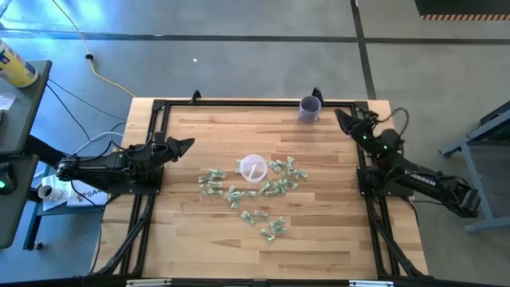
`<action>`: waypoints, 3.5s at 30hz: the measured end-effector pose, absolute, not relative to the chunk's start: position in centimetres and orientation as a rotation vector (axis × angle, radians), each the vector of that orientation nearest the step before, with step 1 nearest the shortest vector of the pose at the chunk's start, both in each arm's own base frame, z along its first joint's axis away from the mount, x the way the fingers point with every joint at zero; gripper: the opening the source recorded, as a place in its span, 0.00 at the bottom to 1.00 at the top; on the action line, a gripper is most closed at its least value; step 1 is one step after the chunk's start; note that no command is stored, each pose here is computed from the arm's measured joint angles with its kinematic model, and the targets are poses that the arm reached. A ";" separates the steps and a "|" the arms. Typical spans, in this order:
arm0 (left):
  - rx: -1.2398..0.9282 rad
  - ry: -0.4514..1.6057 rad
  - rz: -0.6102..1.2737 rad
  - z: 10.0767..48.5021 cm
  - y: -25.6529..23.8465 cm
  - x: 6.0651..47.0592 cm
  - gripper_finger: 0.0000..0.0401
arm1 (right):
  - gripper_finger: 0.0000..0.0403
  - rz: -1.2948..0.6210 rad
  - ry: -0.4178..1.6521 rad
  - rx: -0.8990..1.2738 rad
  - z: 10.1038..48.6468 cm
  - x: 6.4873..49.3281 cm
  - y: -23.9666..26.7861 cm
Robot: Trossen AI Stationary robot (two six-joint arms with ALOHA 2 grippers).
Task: Pick and place Stevia / Truvia into bins
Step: Put the white stevia packet into the transparent container
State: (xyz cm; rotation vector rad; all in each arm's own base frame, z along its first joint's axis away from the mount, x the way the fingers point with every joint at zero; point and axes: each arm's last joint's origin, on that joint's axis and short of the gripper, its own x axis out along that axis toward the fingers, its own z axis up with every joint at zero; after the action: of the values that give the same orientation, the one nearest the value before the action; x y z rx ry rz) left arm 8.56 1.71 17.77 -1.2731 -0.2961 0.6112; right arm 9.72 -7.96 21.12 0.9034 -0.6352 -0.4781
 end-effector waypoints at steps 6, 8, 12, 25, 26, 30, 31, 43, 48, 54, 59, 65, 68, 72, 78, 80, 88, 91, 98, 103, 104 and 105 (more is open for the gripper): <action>-1.167 -0.180 0.548 17.7 1.5 8.9 0.46 | 0.39 -0.697 -0.125 0.921 22.7 13.3 -9.4; -1.127 -0.105 0.521 17.4 1.3 9.3 0.46 | 0.39 -0.756 0.077 0.883 23.5 14.4 -10.0; -1.040 0.044 0.463 17.2 1.1 10.4 0.46 | 0.39 -0.858 0.502 0.764 23.5 15.6 -11.0; -0.465 0.739 0.466 17.4 0.8 14.6 0.46 | 0.41 -0.716 0.898 0.626 24.7 16.6 -11.3; -0.423 0.765 0.451 17.3 0.8 15.0 0.46 | 0.42 -0.714 0.902 0.625 24.8 16.5 -11.1; -0.280 0.901 0.370 16.4 0.7 16.3 0.46 | 0.44 -0.733 0.975 0.581 24.8 15.8 -10.5; -0.250 0.930 0.360 16.1 0.7 16.5 0.46 | 0.45 -0.735 0.993 0.562 24.8 15.7 -10.3; -0.192 1.011 0.234 15.9 4.3 18.7 0.46 | 0.49 -0.694 1.067 0.445 24.6 15.7 -9.9; -0.187 1.022 0.134 15.7 4.9 18.6 0.46 | 0.48 -0.694 1.074 0.446 24.6 15.6 -9.8; -0.160 1.040 0.084 15.6 4.8 18.4 0.46 | 0.48 -0.700 1.074 0.443 24.6 15.6 -9.8; -0.128 1.096 0.081 14.8 4.9 18.6 0.46 | 0.47 -0.727 1.076 0.426 24.6 15.6 -9.9; -0.122 1.122 0.098 13.6 5.2 19.3 0.44 | 0.47 -0.745 1.074 0.423 24.6 15.5 -10.0; -0.123 1.120 0.099 13.2 5.2 19.6 0.37 | 0.47 -0.750 1.071 0.432 24.6 15.5 -10.0; -0.136 1.117 0.081 13.2 5.2 19.7 0.21 | 0.46 -0.750 1.071 0.432 24.6 15.5 -10.0; -0.159 1.099 0.125 14.3 5.5 20.5 0.06 | 0.43 -0.756 1.068 0.441 24.6 15.5 -10.0; -0.139 1.086 0.173 15.4 5.8 21.2 0.08 | 0.42 -0.761 1.064 0.449 24.6 15.5 -10.0; -0.034 0.854 0.126 23.0 6.9 25.4 0.05 | 0.37 -0.755 1.068 0.440 24.6 15.5 -10.0; -0.014 0.804 0.087 24.2 7.2 27.0 0.06 | 0.35 -0.745 1.072 0.429 24.6 15.5 -9.9; -0.021 0.875 -0.036 22.2 6.0 31.6 0.06 | 0.35 -0.677 1.116 0.349 24.5 15.5 -9.9; 0.001 0.923 -0.096 21.6 3.9 33.9 0.08 | 0.35 -0.642 1.152 0.302 24.5 15.3 -9.8; -0.001 0.936 -0.097 21.6 3.6 34.1 0.10 | 0.35 -0.635 1.151 0.290 24.5 15.4 -9.8; -0.009 0.948 -0.092 21.6 3.3 34.2 0.13 | 0.35 -0.631 1.148 0.279 24.5 15.4 -9.8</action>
State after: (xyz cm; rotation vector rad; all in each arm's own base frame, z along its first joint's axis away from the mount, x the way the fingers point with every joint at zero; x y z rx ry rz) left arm 34.24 3.32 21.58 -0.0092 0.9483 -0.0920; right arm 15.40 -9.84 24.49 0.2793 1.1479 -0.6306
